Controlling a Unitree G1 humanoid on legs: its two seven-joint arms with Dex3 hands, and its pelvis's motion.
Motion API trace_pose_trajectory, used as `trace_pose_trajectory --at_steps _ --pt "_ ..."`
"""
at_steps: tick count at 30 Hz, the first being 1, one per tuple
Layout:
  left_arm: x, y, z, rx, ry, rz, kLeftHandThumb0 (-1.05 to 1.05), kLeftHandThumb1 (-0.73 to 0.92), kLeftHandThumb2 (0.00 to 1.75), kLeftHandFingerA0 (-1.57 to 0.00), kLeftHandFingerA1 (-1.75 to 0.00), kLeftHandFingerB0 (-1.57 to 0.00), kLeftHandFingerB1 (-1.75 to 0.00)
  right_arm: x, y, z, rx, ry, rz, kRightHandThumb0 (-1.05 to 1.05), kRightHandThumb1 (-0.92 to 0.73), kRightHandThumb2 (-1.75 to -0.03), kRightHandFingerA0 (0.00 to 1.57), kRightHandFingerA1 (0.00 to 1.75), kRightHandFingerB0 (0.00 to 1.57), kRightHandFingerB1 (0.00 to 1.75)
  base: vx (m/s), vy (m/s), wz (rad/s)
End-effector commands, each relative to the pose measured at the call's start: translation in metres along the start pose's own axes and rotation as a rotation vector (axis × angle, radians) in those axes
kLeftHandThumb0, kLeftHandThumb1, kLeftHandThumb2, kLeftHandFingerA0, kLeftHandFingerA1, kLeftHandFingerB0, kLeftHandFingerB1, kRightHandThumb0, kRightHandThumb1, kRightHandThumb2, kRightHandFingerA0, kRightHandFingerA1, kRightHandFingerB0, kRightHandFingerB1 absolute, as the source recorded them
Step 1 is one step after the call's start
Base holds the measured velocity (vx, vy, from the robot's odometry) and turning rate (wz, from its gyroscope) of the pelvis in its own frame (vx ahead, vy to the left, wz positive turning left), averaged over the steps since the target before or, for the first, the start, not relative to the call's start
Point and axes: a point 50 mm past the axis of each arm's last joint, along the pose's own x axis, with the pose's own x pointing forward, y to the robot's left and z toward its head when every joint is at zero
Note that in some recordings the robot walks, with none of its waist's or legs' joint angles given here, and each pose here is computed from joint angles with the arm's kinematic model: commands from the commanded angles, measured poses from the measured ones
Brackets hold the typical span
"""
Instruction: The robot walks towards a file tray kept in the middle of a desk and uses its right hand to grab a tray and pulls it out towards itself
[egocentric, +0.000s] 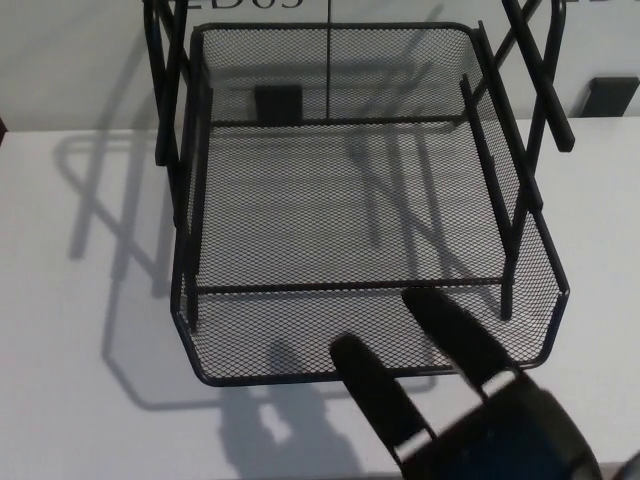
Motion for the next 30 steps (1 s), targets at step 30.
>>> trace_pose_trajectory --at_steps 30 --pt "-0.002 0.000 0.002 0.047 -0.022 -0.008 -0.25 0.49 0.94 -0.35 -0.62 -0.07 -0.49 0.045 0.038 -0.003 0.095 0.070 0.037 -0.71 -0.41 -0.86 0.00 0.26 0.00 0.18 0.00 0.000 0.00"
